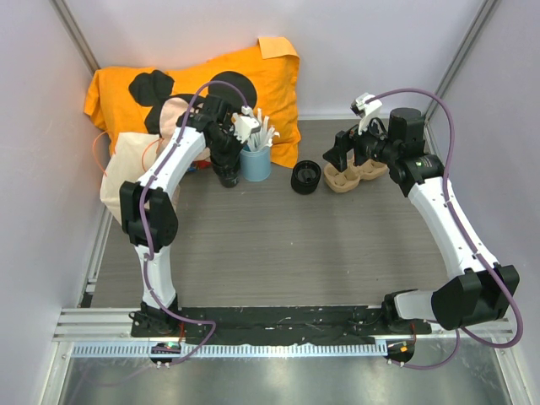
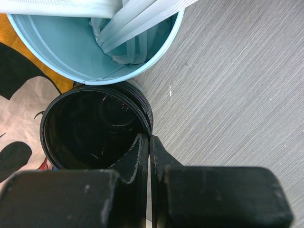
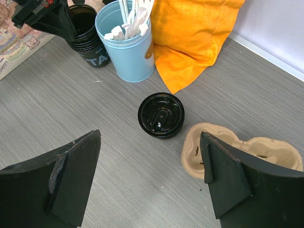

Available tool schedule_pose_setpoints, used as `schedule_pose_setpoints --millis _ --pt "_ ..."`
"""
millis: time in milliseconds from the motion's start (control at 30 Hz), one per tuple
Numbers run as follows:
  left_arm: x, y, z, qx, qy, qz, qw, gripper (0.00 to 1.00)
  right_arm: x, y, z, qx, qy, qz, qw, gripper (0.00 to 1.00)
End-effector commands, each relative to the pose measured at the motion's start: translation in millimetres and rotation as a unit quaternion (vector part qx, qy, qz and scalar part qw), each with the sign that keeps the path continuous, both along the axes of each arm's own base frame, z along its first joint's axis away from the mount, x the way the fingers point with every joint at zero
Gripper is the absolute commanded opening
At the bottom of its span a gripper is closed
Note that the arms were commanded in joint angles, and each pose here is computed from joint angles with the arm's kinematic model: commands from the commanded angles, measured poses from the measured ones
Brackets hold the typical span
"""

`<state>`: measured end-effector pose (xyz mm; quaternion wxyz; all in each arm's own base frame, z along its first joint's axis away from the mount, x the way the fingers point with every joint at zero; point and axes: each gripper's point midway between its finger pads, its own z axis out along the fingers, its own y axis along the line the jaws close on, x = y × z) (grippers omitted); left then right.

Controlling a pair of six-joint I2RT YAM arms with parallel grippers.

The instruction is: Pack the takeout coffee

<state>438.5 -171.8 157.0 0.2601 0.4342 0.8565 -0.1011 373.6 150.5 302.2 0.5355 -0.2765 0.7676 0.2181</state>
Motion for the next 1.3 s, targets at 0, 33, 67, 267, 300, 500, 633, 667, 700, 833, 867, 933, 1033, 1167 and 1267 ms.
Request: schedule_pose_setpoints --millis 0,33,67,267,300,500,633,667,700,833,867,933,1033,1167,1267 --pt "4.7 0.1 13.3 -0.008 -0.013 0.005 1.000 0.05 -2.9 0.2 27.2 0.011 -0.045 0.003 0.999 0.90" --pt "4.6 -0.5 12.7 -0.010 -0.012 0.005 1.000 0.05 -3.3 1.0 26.5 0.011 -0.045 0.005 0.999 0.90" --pt "4.2 -0.7 11.9 -0.010 -0.010 0.005 1.000 0.06 -2.8 0.8 25.9 0.011 -0.044 0.004 0.999 0.90" --pt "3.3 -1.9 8.3 -0.012 -0.003 0.005 1.000 0.07 -2.6 1.1 26.1 0.011 -0.044 0.005 0.999 0.90" --pt "2.8 -2.1 8.2 -0.013 -0.002 0.005 1.000 0.08 -2.6 0.8 26.2 0.011 -0.045 0.004 0.999 0.90" --pt "1.5 -3.0 4.7 -0.015 0.006 0.006 1.000 0.09 -2.7 0.9 27.3 0.011 -0.045 0.004 0.999 0.90" --pt "1.0 -3.8 2.7 -0.016 0.010 0.006 1.000 0.09 -2.7 0.5 26.0 0.011 -0.044 0.004 0.999 0.89" --pt "0.7 -3.4 2.5 -0.015 0.010 0.006 1.000 0.09 -2.8 1.0 26.6 0.010 -0.046 0.005 0.999 0.90" --pt "1.2 -3.9 3.2 -0.016 0.009 0.006 1.000 0.10 -2.9 0.7 26.8 0.010 -0.046 0.004 0.999 0.90" --pt "2.8 -3.4 3.8 -0.016 0.007 0.007 1.000 0.13 -2.0 0.0 26.0 0.010 -0.045 0.003 0.999 0.90" --pt "2.1 -3.2 3.2 -0.016 0.010 0.007 1.000 0.13 -2.4 0.8 26.0 0.010 -0.045 0.004 0.999 0.90" --pt "2.4 -4.0 3.6 -0.016 0.010 0.007 1.000 0.13 -2.5 0.9 25.4 0.010 -0.044 0.004 0.999 0.90" --pt "2.8 -4.2 2.7 -0.016 0.011 0.007 1.000 0.16 -2.4 0.6 26.2 0.010 -0.046 0.003 0.999 0.90" --pt "3.4 -4.3 4.8 -0.018 0.010 0.009 1.000 0.18 -1.7 0.7 25.7 0.010 -0.045 0.003 0.999 0.90" --pt "3.4 -5.1 5.3 -0.018 0.010 0.008 1.000 0.19 -1.6 0.7 24.2 0.009 -0.043 0.004 0.999 0.90"
